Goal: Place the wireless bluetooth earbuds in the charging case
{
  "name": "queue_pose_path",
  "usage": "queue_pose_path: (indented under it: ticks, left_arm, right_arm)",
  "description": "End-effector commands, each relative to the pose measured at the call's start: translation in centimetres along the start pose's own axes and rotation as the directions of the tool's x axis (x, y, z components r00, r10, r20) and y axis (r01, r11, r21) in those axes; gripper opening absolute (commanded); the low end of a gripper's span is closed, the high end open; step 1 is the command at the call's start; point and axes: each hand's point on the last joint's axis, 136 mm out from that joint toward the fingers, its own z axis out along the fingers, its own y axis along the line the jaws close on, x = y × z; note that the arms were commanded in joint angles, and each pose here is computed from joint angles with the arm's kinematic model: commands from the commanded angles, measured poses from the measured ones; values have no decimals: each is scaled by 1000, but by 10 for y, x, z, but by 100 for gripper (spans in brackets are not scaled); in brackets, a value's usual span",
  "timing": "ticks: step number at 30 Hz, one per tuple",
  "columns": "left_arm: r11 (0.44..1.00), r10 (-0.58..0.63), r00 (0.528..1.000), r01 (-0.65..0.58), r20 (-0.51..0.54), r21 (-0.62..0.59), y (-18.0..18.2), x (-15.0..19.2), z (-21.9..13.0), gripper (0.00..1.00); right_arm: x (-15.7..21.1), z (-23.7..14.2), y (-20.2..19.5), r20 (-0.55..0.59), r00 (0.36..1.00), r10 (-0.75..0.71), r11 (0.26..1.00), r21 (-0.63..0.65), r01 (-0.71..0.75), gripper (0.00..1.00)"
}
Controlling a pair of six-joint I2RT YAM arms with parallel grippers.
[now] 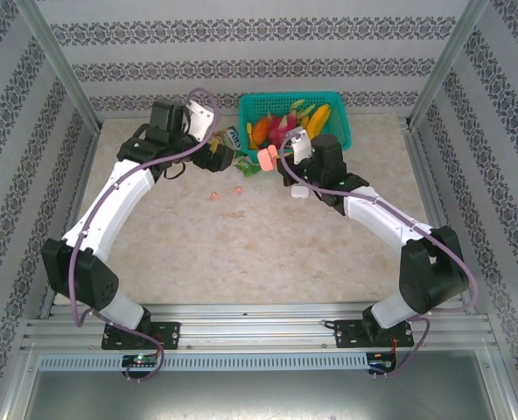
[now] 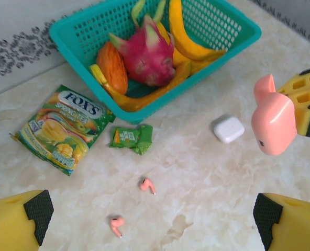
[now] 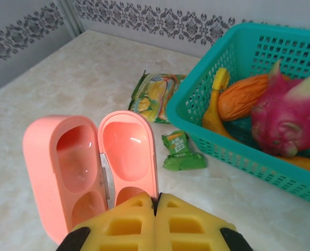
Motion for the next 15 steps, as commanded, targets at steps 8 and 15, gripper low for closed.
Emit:
queue_pose_path:
  ticks: [8, 15]
  left_arm:
    - [962, 93, 972, -32, -214, 271, -30, 31, 23, 100]
    - [913, 93, 959, 24, -267, 407, -48, 36, 29, 100]
  right_arm:
    - [-15, 10, -1, 170, 942, -290, 954, 134, 270, 0]
    - [-9, 17, 7, 212, 906, -366, 930, 111, 350, 0]
